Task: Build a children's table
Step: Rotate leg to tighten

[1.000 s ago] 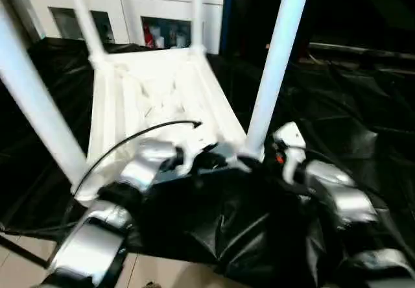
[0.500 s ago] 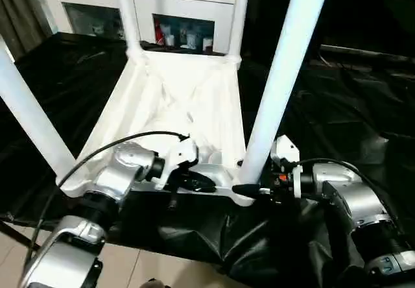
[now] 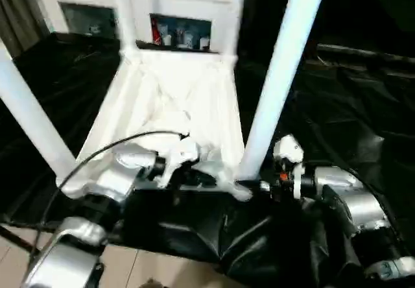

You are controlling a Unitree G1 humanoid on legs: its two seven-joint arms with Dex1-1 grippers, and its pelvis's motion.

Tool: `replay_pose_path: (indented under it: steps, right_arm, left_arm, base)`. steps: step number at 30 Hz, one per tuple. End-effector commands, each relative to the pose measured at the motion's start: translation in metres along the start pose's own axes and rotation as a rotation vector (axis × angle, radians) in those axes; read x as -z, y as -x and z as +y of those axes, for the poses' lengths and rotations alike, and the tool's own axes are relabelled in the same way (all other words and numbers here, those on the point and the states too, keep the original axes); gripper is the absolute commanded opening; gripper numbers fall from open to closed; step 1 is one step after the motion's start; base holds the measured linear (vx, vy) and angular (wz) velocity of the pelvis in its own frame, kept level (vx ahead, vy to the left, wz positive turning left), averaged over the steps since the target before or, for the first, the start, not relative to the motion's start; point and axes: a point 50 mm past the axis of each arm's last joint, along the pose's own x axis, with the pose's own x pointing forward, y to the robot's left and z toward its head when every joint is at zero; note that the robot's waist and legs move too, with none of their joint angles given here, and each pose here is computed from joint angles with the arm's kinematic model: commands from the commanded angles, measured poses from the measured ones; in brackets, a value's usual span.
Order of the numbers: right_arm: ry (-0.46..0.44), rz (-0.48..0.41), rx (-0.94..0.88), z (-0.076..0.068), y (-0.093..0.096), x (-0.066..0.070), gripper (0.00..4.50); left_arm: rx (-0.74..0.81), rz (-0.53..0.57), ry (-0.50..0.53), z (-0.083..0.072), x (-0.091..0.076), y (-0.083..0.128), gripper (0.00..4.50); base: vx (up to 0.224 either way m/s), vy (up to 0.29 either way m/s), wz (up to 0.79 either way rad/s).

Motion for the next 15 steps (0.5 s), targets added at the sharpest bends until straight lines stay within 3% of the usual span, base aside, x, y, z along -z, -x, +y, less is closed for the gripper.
replay_pose_path:
  steps: [1, 7, 9, 12, 15]
  right_arm:
    - [-0.079, 0.054, 0.148, 0.001, -0.017, 0.017, 2.64]
    - [-0.114, 0.048, 0.332, 0.005, -0.049, 0.018, 2.64]
    - [-0.076, 0.03, 0.283, 0.011, -0.056, 0.013, 2.64]
    - [-0.066, 0.006, 0.249, 0.013, -0.058, 0.008, 3.34]
    - [-0.036, -0.028, 0.198, 0.012, -0.052, 0.001, 3.44]
  left_arm:
    - [-0.164, -0.075, -0.002, 0.012, -0.021, -0.017, 0.0]
    - [-0.224, -0.092, 0.028, 0.009, -0.038, -0.054, 0.0]
    - [-0.219, -0.094, 0.015, 0.008, -0.041, -0.058, 0.0]
    - [-0.225, -0.089, 0.011, 0.01, -0.04, -0.058, 0.0]
    - [-0.22, -0.078, 0.014, 0.014, -0.035, -0.048, 0.0]
  base:
    - [0.0, 0.0, 0.0]
    - [0.0, 0.0, 0.0]
    - [0.0, 0.0, 0.0]
    - [0.0, 0.0, 0.0]
    - [0.0, 0.0, 0.0]
